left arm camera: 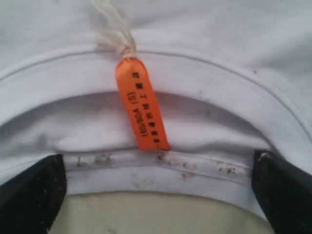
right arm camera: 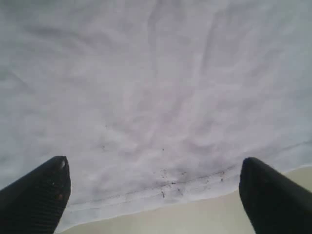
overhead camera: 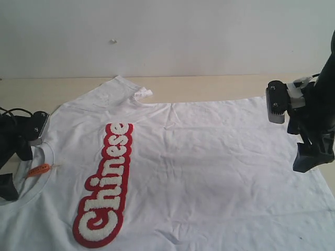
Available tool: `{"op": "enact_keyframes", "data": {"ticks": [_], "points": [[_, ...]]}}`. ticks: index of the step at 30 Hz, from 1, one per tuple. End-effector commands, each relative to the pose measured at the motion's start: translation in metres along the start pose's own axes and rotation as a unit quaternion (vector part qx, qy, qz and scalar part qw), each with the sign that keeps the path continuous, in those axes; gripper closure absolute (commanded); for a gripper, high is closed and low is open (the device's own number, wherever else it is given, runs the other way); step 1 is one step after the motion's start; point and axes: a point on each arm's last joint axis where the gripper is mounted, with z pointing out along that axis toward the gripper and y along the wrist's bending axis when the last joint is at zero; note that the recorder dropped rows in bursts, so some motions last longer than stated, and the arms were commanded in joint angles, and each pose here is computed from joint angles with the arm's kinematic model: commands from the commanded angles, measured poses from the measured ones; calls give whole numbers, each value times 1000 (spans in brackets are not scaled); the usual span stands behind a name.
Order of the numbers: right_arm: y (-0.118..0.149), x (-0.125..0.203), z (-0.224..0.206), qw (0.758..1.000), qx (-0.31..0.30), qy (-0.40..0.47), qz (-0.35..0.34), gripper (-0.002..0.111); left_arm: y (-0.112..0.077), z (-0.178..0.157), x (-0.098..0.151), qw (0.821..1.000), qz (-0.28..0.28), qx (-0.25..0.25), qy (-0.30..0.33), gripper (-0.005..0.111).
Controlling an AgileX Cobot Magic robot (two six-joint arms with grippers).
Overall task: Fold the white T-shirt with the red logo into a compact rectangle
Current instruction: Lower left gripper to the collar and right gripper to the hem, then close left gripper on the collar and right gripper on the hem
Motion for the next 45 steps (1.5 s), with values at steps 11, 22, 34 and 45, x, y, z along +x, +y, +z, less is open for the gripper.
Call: {"op": "enact_keyframes", "data": {"ticks": [11,22,34,45], "points": [[-6,13,24,999,16,2,-36,20,4,11,3,1000,0,-25,3,2],[-45,28,37,998,59,15,14,4,1,11,3,1000,0,-13,3,2],[-48,26,28,998,53,15,44,3,2,11,3,1000,0,-18,3,2],[-47,26,40,997,31,22,-68,3,2,11,3,1000,6,-19,3,2]]}}
